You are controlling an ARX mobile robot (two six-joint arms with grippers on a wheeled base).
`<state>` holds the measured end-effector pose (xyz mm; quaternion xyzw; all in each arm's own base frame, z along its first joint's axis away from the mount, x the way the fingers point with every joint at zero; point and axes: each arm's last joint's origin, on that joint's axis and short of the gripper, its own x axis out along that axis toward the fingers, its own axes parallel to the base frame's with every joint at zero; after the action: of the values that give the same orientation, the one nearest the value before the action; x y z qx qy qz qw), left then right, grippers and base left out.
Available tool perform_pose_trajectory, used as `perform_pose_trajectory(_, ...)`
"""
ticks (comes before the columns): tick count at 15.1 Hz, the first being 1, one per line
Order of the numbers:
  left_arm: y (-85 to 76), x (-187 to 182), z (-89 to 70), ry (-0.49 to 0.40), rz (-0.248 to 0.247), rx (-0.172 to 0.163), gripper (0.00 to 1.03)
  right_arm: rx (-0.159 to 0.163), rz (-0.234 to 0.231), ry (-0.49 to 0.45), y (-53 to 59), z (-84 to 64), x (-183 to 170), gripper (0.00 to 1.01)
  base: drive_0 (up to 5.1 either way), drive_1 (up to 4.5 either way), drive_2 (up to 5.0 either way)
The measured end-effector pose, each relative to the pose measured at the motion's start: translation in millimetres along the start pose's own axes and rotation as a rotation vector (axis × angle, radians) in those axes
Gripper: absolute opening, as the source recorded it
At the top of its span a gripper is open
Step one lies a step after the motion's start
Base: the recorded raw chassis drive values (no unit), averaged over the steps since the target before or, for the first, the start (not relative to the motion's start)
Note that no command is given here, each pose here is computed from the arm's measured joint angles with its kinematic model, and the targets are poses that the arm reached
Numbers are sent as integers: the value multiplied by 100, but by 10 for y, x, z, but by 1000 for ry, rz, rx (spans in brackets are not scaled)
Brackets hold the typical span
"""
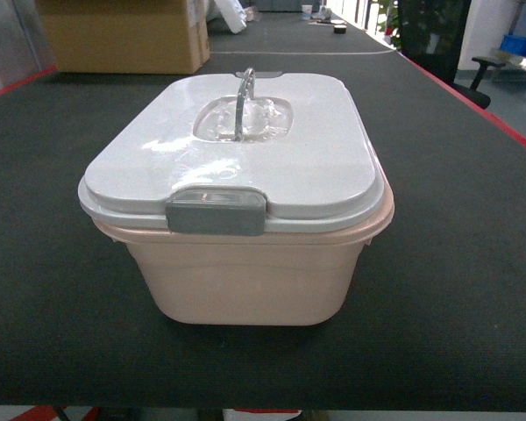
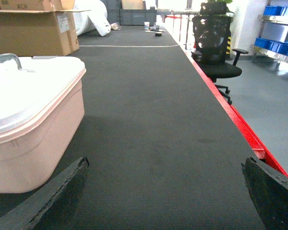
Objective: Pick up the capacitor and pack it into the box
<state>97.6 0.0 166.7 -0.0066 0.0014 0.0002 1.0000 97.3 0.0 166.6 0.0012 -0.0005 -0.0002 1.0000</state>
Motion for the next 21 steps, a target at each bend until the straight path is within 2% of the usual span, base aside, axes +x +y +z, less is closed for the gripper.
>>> perform_pose_trajectory(21,0,0,0,0,0,2,98,0,0,0,0,0,0,98,0,0,0)
